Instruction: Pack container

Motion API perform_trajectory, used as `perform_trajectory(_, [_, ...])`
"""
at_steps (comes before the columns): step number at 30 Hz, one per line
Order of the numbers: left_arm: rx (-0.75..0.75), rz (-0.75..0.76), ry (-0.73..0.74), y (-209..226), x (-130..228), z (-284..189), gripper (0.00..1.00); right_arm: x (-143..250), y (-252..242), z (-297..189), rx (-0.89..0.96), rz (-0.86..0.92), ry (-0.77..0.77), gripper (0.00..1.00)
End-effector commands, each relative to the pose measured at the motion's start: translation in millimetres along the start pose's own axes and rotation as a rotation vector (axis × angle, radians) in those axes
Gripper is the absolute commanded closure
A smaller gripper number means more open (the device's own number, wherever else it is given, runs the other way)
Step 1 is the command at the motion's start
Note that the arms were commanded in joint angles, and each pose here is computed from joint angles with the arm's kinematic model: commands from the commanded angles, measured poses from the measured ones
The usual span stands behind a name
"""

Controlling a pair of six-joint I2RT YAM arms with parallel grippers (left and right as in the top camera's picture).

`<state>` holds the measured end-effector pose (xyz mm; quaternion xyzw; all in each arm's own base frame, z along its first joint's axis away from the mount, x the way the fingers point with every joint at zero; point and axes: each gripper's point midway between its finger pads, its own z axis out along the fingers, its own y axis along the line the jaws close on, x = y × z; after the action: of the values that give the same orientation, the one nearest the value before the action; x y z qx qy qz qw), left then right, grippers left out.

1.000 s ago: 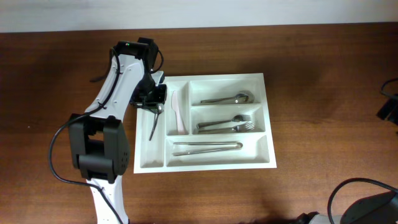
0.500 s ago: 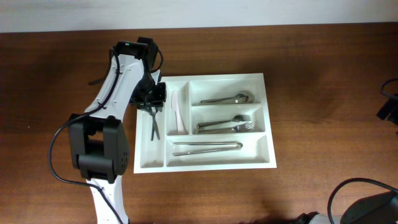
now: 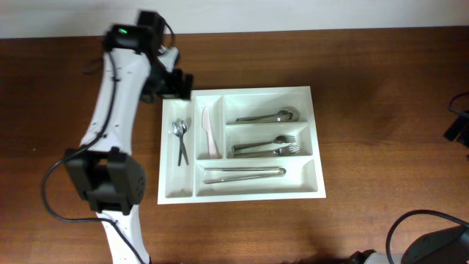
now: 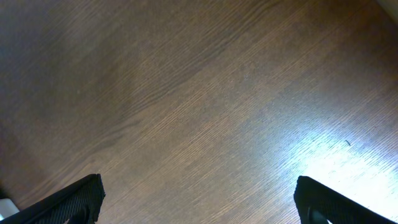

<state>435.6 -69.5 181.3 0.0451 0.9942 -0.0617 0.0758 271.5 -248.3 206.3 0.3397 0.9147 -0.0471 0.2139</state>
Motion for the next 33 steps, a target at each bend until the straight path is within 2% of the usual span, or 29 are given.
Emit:
perform_trajectory(1, [-0.016, 0.038, -0.152, 10.6, -7.1, -62.8, 0.01, 0.5, 0.3, -0.5, -0.007, 0.011, -0.001, 0.01])
perform_trajectory(10, [-0.076, 0.041, -0.380, 26.9, 30.4, -171.4, 0.01, 0.5, 0.3, -0.5, -0.007, 0.011, -0.001, 0.01])
perform_trajectory(17, [-0.050, 0.040, -0.456, 9.3, 99.8, -221.9, 0.01, 0.5, 0.3, -0.5, -0.007, 0.011, -0.001, 0.01])
perform_trajectory(21, [-0.039, 0.064, -0.492, -2.4, 148.9, -233.4, 0.01, 0.5, 0.3, -0.5, -0.007, 0.011, -0.001, 0.01])
perform_trajectory(24, [-0.001, 0.001, -0.529, -8.2, 187.9, -237.2, 0.01, 0.5, 0.3, -0.5, -0.007, 0.011, -0.001, 0.01])
perform_trajectory(33, [0.096, -0.113, -0.804, -16.9, 293.7, -243.5, 0.01, 0.5, 0.3, -0.5, -0.007, 0.011, -0.001, 0.01])
